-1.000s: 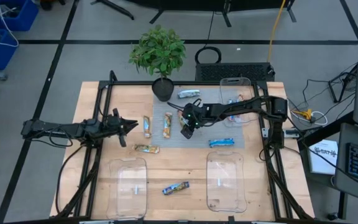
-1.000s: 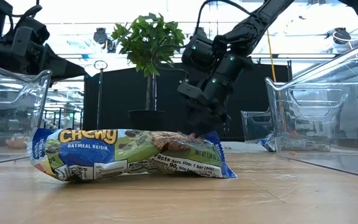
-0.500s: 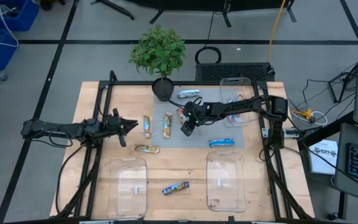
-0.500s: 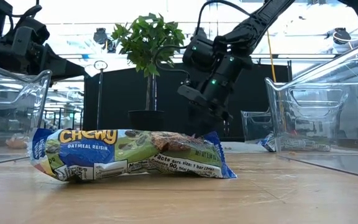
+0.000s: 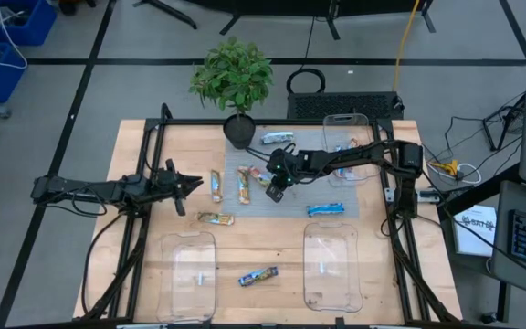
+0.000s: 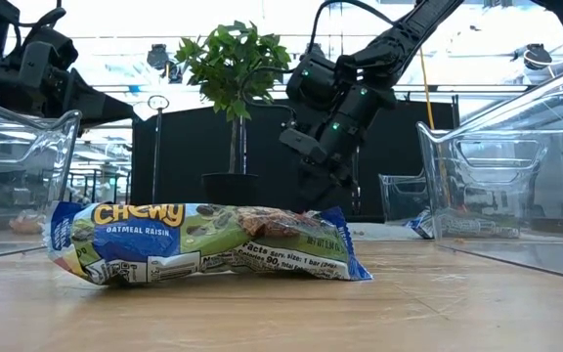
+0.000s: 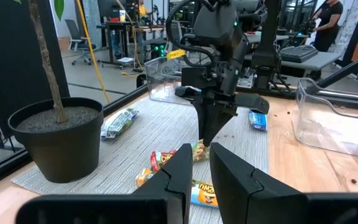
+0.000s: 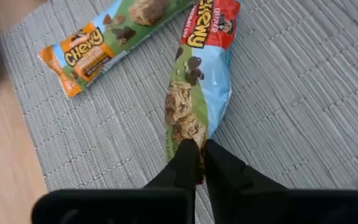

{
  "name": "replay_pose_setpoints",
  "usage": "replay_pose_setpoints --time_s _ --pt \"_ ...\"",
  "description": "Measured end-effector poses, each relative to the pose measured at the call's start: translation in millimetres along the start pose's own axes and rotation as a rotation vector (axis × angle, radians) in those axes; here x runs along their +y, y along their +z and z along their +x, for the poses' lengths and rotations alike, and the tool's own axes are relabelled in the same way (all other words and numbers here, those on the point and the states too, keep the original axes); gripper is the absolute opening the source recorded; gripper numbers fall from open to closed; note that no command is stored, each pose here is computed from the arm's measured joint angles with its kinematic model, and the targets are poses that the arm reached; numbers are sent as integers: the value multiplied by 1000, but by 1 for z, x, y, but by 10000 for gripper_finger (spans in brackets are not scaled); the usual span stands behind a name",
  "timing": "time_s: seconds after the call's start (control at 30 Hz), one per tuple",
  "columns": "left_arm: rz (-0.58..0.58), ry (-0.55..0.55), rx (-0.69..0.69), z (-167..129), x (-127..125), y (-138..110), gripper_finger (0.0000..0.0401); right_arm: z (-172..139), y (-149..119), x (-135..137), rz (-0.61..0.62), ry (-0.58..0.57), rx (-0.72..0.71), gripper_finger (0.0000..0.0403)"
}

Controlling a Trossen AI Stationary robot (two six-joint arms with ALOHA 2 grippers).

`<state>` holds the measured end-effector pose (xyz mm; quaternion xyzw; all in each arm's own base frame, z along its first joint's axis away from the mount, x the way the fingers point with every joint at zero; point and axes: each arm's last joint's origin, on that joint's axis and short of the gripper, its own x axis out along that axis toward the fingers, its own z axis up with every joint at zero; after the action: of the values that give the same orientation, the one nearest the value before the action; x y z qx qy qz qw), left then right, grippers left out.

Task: Pick and place Granola Bars by type
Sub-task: Put the red granola bar into the top transparent bin

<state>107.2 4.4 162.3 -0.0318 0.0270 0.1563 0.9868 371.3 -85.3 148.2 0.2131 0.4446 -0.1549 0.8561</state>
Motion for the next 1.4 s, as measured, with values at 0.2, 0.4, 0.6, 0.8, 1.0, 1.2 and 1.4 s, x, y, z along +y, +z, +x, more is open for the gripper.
replay_pose_setpoints --time_s 0.2,0.4,0.6,0.8,1.0,1.2,1.4 --pt "0 0 2 0 0 0 63 -1 3 2 -53 10 -27 3" --pt "1 0 7 0 0 -1 63 -4 4 8 -100 24 -47 1" --pt "2 -1 7 0 0 -1 63 -21 10 11 -115 41 -92 0" --pt "2 0 8 0 0 -1 63 -46 13 17 -145 55 -140 0" --pt "3 0 11 0 0 -1 63 -60 4 13 -131 55 -156 0" --pt "1 -1 6 0 0 -1 63 -64 -6 9 -115 63 -175 0" --pt "-1 -1 6 0 0 -1 63 -77 -16 6 -120 75 -213 0"
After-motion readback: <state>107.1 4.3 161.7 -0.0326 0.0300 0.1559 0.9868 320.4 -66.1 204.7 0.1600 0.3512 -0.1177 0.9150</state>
